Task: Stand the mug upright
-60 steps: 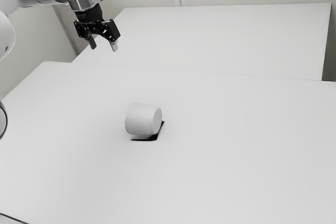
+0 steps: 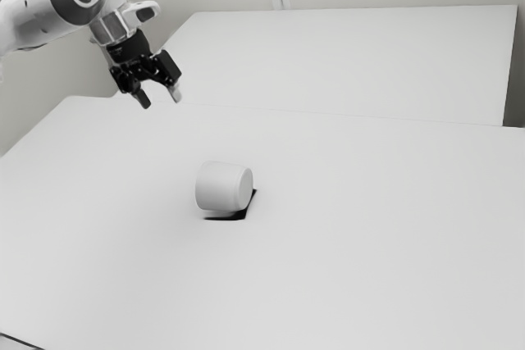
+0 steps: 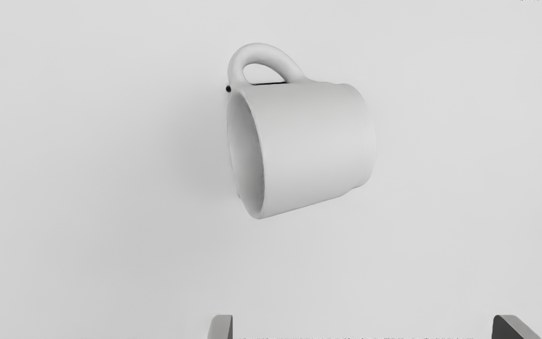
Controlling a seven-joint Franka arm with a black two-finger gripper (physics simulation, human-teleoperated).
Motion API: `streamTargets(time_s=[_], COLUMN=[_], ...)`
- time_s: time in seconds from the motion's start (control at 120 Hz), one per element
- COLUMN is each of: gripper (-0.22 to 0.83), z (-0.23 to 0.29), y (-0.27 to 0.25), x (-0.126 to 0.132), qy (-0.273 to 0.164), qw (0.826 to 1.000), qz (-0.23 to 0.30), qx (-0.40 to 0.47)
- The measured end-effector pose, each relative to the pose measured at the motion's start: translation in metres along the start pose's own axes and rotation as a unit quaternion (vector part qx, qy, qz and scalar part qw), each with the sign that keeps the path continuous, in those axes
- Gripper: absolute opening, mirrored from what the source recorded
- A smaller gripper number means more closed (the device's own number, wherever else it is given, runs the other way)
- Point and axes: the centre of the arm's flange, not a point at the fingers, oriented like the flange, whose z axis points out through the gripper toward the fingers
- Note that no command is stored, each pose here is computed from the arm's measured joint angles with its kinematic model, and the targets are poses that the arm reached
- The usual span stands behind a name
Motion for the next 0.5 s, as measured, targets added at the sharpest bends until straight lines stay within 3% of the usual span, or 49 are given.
streamTargets(time_s=[0.225,0.5], gripper=[0.62,0.62], z=[0.077,0.153], y=[-0.054,-0.097], x=[-0.002,0.017], qy=[-0.011,0.002], qw=[0.985,0.97], qz=[-0.056,-0.063], qx=[-0.161,-0.235])
